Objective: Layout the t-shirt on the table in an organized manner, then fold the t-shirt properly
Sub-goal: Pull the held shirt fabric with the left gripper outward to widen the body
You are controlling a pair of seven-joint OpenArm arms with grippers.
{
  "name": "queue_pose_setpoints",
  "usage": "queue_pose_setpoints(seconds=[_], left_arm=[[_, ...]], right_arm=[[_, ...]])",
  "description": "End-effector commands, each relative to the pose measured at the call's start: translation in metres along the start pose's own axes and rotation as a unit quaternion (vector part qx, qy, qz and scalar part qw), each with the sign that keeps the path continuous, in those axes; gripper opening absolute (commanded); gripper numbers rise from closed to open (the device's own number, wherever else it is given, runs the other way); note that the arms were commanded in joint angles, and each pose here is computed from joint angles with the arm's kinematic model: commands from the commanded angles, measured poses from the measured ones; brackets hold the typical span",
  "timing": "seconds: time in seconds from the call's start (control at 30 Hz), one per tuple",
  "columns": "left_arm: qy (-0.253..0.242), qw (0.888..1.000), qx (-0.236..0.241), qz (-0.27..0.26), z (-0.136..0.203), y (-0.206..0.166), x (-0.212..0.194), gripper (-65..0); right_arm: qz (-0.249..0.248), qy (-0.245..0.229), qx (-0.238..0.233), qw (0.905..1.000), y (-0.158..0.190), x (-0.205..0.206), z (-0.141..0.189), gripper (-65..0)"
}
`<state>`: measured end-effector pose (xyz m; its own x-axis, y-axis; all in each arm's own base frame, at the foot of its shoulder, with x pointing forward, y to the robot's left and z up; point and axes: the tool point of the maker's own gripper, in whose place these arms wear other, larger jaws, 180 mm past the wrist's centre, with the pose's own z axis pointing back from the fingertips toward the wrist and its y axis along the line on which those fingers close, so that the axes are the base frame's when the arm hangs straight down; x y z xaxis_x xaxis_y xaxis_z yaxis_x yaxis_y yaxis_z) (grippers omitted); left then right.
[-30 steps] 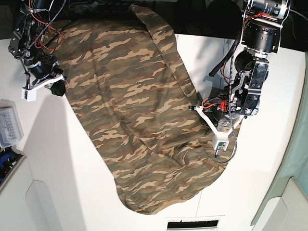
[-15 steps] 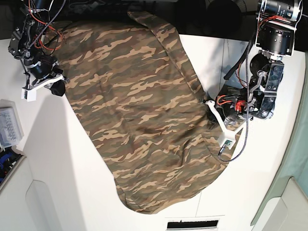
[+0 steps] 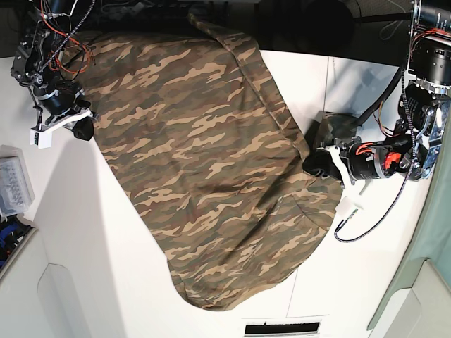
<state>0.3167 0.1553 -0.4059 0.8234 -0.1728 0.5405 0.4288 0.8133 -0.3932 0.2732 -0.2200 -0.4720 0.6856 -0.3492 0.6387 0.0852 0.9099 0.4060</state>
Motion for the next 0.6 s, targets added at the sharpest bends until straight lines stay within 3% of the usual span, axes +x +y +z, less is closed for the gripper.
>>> queue_pose_setpoints(seconds=[0.0, 0.07, 0.33, 0.47, 0.57], left_arm=[[-0.02, 1.0, -0.006, -0.017, 0.009, 0.0, 0.017, -53.6], [-0.017, 1.0, -0.004, -0.017, 0.011, 0.002, 0.015, -51.3], [0.003, 1.0, 0.002, -0.012, 0.008, 0.004, -0.004, -51.8], [0.032, 0.998, 0.035, -0.029, 0.008, 0.016, -0.023, -63.7], [0.029, 0.998, 0.05, -0.032, 0.016, 0.027, -0.029, -65.0]], right_arm=[[0.01, -0.007, -0.006, 0.9999, -0.004, 0.01, 0.002, -65.0], [0.01, -0.008, -0.006, 0.9999, -0.004, 0.01, 0.002, -65.0], [0.009, -0.008, -0.006, 0.9999, -0.004, 0.01, 0.002, -65.0], [0.009, -0.008, -0.006, 0.9999, -0.004, 0.01, 0.002, -65.0], [0.01, -0.008, -0.006, 0.9999, -0.004, 0.01, 0.002, -65.0]])
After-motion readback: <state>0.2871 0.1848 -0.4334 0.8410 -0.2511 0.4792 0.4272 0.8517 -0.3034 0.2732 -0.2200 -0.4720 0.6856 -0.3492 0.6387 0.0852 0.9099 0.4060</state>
